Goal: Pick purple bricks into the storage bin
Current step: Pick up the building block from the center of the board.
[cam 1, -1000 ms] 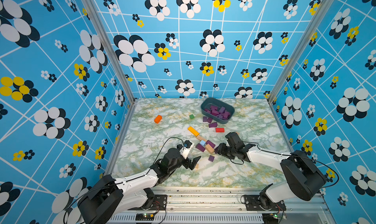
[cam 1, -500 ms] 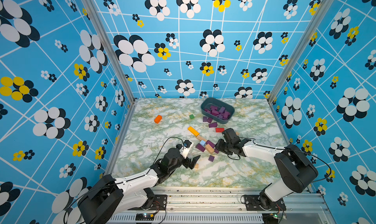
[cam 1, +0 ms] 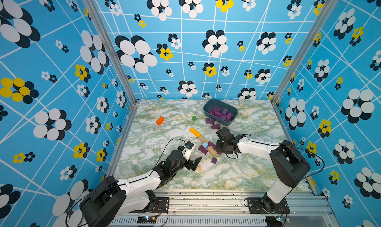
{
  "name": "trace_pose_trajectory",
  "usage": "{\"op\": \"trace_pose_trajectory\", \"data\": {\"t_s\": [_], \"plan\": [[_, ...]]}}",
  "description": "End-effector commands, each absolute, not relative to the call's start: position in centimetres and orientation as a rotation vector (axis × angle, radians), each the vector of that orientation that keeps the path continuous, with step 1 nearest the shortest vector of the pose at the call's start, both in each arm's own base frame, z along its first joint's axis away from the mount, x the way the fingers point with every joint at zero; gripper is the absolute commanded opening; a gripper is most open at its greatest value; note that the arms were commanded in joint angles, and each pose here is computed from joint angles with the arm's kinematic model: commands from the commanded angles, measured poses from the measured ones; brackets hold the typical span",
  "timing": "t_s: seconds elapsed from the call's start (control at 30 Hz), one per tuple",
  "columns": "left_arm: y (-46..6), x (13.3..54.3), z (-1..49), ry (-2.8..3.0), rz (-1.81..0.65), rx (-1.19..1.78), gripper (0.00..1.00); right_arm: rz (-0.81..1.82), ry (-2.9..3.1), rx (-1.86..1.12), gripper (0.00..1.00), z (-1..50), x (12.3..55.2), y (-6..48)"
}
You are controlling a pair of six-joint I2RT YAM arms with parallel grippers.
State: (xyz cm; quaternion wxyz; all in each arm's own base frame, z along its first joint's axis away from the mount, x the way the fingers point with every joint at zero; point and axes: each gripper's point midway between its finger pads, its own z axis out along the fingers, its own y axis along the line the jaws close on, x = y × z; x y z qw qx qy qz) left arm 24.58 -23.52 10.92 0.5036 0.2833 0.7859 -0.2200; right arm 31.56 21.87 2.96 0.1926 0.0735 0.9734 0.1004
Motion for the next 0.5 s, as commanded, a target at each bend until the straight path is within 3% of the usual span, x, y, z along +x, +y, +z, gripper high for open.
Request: {"op": "trace_pose_trajectory", "data": {"t_s": [0.0,0.1,0.3,0.47], "plan": [[-23.5,25.1,11.3,1.905,-0.513,0.655,0.99,0.168,2.783,0.176,0.38,1.5,31.0,20.9],[-23.5,25.3,11.2,1.912,-0.509,0.649,1.0,0.155,2.801,0.17,0.38,0.8,31.1,21.1],[-23.4,25.3,11.1,1.92,-0.501,0.646,0.99,0.113,2.793,0.17,0.23,0.9,31.2,20.5],[-23.3,25.6,11.0,1.926,-0.49,0.64,0.99,0.16,2.744,0.165,0.19,2.9,31.4,20.6]]}}
